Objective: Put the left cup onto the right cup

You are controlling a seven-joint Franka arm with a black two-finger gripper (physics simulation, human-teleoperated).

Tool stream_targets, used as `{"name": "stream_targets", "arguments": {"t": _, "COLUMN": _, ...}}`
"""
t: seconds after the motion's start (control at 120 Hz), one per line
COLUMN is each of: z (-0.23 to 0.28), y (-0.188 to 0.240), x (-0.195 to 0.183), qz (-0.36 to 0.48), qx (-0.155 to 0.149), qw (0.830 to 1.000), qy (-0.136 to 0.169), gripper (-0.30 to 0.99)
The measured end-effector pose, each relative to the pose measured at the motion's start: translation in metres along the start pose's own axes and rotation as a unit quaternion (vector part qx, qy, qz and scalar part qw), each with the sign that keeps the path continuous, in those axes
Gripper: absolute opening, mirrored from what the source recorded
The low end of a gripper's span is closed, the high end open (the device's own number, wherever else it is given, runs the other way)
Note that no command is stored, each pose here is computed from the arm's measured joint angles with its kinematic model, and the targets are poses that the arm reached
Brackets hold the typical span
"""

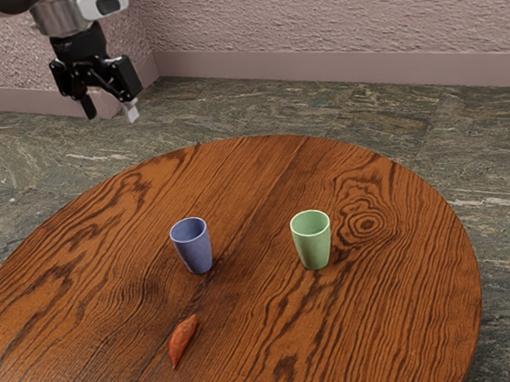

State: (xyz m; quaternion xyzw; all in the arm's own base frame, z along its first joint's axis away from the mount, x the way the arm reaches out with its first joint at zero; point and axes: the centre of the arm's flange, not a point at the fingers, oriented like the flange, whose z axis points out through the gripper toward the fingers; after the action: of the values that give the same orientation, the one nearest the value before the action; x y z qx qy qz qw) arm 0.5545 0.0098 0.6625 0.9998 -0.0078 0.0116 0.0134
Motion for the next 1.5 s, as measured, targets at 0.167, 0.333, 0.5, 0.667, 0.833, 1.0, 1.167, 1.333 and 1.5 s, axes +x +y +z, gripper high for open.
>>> {"name": "stream_targets", "arguments": {"t": 0.167, "z": 0.002, "y": -0.002, "x": -0.002, "qz": -0.003, "qx": 0.000, "qw": 1.000, "qy": 0.000, "gripper": 0.67}}
{"name": "stream_targets", "arguments": {"t": 0.333, "z": 0.027, "y": -0.008, "x": 0.006, "qz": -0.010, "qx": 0.001, "qw": 1.000, "qy": -0.013, "gripper": 0.67}}
{"name": "stream_targets", "arguments": {"t": 0.5, "z": 0.061, "y": -0.016, "x": 0.017, "qz": -0.016, "qx": 0.001, "qw": 1.000, "qy": -0.022, "gripper": 0.67}}
{"name": "stream_targets", "arguments": {"t": 0.667, "z": 0.096, "y": -0.018, "x": 0.024, "qz": -0.012, "qx": 0.001, "qw": 1.000, "qy": -0.027, "gripper": 0.67}}
{"name": "stream_targets", "arguments": {"t": 0.833, "z": 0.120, "y": -0.018, "x": 0.027, "qz": -0.007, "qx": 0.002, "qw": 1.000, "qy": -0.024, "gripper": 0.67}}
{"name": "stream_targets", "arguments": {"t": 1.0, "z": 0.151, "y": -0.019, "x": 0.031, "qz": 0.001, "qx": 0.002, "qw": 1.000, "qy": -0.024, "gripper": 0.67}}
{"name": "stream_targets", "arguments": {"t": 1.167, "z": 0.178, "y": -0.020, "x": 0.037, "qz": 0.006, "qx": 0.003, "qw": 1.000, "qy": -0.025, "gripper": 0.67}}
{"name": "stream_targets", "arguments": {"t": 1.333, "z": 0.199, "y": -0.015, "x": 0.043, "qz": 0.015, "qx": 0.004, "qw": 1.000, "qy": -0.025, "gripper": 0.67}}
{"name": "stream_targets", "arguments": {"t": 1.5, "z": 0.207, "y": 0.004, "x": 0.043, "qz": 0.035, "qx": 0.004, "qw": 0.999, "qy": -0.023, "gripper": 0.67}}
